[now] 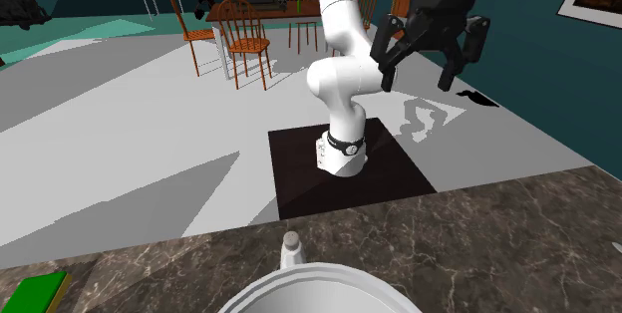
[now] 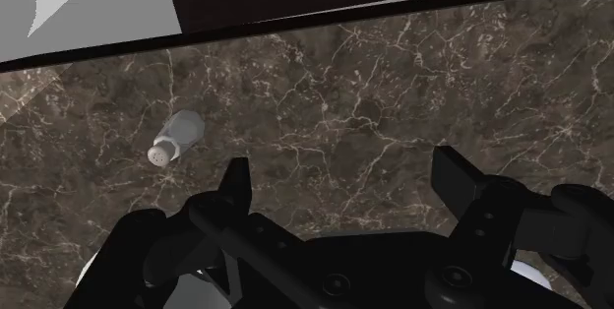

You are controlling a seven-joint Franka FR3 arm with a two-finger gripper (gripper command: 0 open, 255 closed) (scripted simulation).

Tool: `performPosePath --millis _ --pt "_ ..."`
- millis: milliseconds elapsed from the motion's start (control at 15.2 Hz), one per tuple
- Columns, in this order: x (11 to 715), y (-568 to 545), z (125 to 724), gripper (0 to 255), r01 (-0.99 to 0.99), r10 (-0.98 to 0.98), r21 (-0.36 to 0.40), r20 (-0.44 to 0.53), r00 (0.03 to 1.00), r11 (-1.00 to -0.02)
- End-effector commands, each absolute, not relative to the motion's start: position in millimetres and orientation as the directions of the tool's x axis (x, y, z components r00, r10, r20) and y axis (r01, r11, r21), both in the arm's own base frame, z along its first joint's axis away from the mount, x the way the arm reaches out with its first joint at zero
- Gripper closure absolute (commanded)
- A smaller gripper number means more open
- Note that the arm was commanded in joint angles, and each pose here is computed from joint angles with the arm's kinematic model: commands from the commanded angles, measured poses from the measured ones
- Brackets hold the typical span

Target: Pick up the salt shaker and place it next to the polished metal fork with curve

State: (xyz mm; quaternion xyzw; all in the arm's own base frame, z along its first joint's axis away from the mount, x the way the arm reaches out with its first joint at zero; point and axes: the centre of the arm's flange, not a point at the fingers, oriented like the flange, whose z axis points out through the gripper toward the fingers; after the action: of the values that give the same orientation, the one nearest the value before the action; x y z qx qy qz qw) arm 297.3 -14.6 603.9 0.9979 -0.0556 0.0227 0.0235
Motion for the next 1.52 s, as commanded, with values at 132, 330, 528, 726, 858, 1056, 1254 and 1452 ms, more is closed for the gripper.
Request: performPosePath --millis 132,330,528,726,858,1056,1254,1452 --pt "296 -36 586 0 -0.100 -0.098 0.030 0.063 0.993 -0.994" --pt "295 -69 560 0 -0.083 -0.082 0.008 0.086 0.993 -0.997" --pt "295 -101 532 0 -0.064 -0.065 -0.013 0.110 0.992 -0.998" --pt "296 -132 504 0 -0.045 -0.049 -0.033 0.133 0.990 -0.998" --pt "298 -153 485 0 -0.033 -0.039 -0.047 0.149 0.988 -0.998" --pt "302 -183 456 0 -0.013 -0.024 -0.066 0.173 0.985 -0.998" --pt "306 -213 427 0 0.007 -0.010 -0.086 0.197 0.980 -0.996" --pt "313 -242 397 0 0.028 0.004 -0.104 0.222 0.975 -0.994"
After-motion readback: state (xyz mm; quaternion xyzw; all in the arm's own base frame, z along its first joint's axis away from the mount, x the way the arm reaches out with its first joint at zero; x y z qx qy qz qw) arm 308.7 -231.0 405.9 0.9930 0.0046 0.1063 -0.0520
